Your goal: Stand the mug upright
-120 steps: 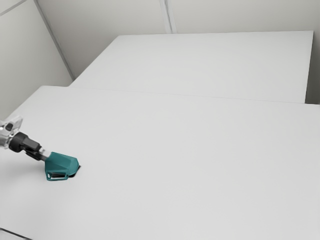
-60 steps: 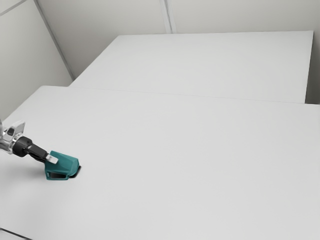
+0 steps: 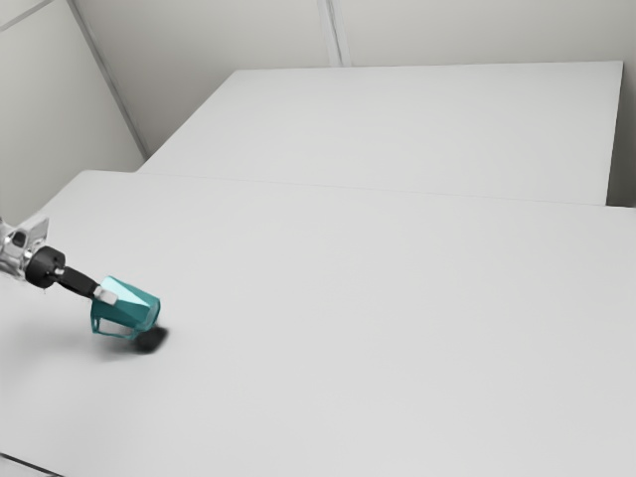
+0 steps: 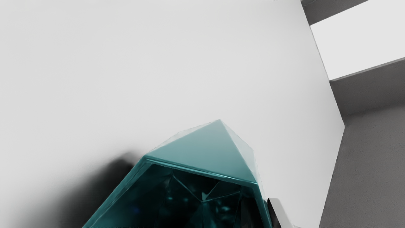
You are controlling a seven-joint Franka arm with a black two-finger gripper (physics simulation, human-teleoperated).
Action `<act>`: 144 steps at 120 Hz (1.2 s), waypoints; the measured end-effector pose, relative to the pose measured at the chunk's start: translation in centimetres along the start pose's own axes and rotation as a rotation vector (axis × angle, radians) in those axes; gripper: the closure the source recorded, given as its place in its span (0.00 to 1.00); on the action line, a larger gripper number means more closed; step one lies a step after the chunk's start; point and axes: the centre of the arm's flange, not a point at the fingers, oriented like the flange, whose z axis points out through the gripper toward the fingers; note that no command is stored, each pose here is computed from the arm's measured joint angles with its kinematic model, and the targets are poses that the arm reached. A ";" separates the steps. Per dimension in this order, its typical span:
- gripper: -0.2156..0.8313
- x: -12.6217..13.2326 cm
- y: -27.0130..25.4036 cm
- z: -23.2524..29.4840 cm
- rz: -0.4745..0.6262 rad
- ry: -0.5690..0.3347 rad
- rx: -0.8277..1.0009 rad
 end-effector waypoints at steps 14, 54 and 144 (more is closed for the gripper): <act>0.95 2.7 4.7 -0.1 0.083 -0.046 0.057; 0.96 13.3 14.4 7.9 0.299 -0.439 0.443; 0.96 16.5 19.0 22.3 0.229 -0.412 0.988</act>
